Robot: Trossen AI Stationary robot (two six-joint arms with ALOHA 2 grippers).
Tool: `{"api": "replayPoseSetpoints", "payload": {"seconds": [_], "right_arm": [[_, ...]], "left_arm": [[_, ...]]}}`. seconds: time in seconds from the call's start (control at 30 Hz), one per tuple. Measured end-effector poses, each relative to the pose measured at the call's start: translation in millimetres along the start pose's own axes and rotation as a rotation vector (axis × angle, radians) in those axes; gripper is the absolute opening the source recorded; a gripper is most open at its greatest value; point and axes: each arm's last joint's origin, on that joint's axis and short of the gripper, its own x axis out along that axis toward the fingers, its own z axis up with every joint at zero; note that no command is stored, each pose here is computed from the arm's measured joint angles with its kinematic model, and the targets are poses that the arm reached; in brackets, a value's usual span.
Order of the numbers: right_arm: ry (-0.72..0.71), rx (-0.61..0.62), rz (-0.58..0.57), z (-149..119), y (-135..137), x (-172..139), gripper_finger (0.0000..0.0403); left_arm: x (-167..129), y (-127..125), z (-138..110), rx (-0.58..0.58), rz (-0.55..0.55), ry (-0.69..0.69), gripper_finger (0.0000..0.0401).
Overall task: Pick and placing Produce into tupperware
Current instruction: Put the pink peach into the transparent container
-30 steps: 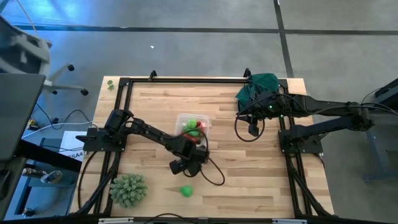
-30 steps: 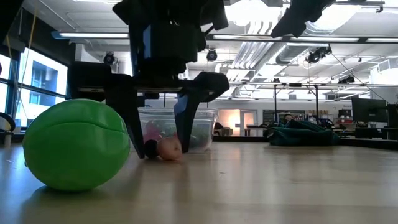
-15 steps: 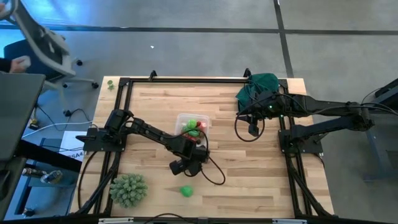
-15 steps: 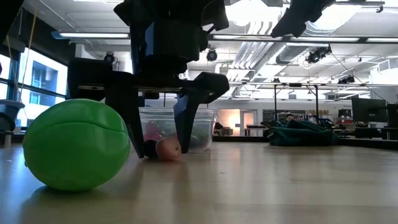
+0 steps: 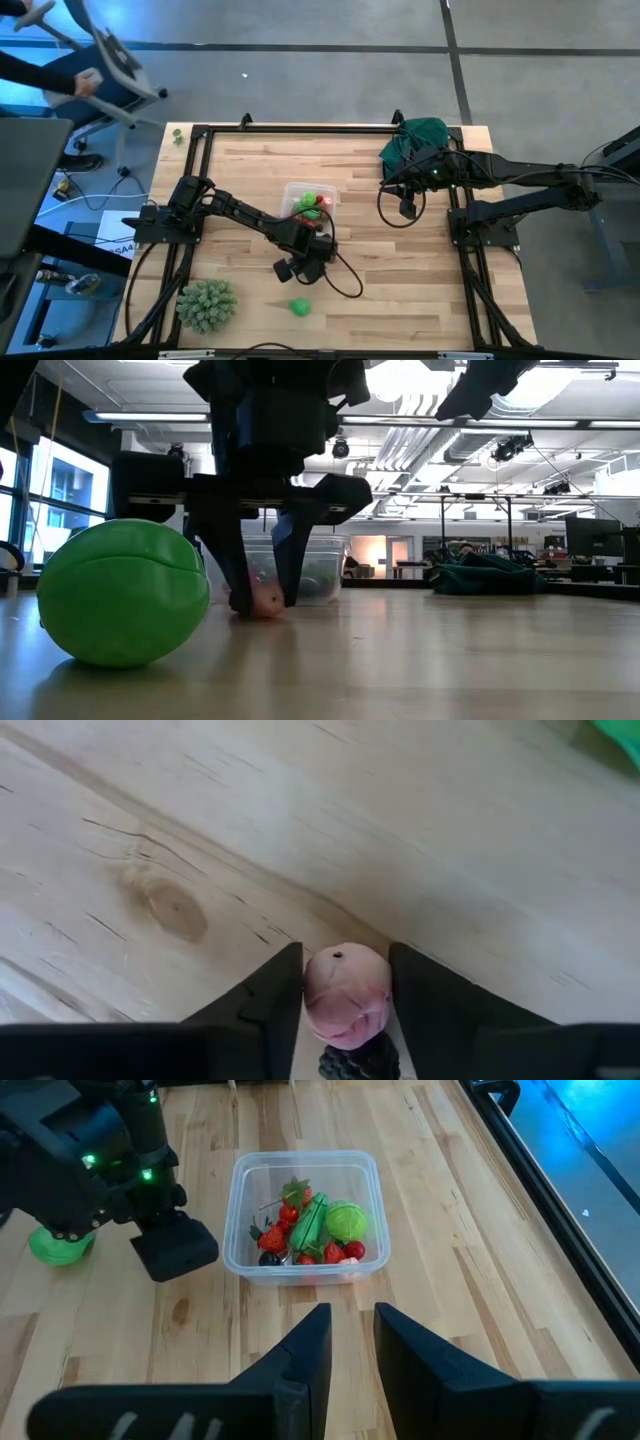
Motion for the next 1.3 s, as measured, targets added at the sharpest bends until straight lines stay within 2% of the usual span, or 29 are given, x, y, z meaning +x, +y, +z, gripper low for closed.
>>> {"api": "replayPoseSetpoints", "payload": {"seconds": [0.23,0.77,0.9,1.1,1.3], "right_arm": [[0.0,0.0,0.0,0.0,0.0,0.0,0.0068],[0.0,0.0,0.0,0.0,0.0,0.0,0.0068],[0.0,0.0,0.0,0.0,0.1,0.0,0.0068],[0.0,0.0,0.0,0.0,0.1,0.0,0.0068],[0.0,0.0,0.0,0.0,0.0,0.1,0.0068]], "left_arm": [[0.0,0.0,0.0,0.0,-0.001,0.0,0.0113],[0.0,0.7,0.7,0.0,0.008,-0.007,0.0126],[-1.0,1.2,1.9,-0.035,0.006,-0.009,0.0126],[-18.7,8.9,15.0,-0.089,-0.029,-0.066,0.0126],[-54.8,19.7,32.4,-0.091,-0.043,-0.081,0.0126]]}}
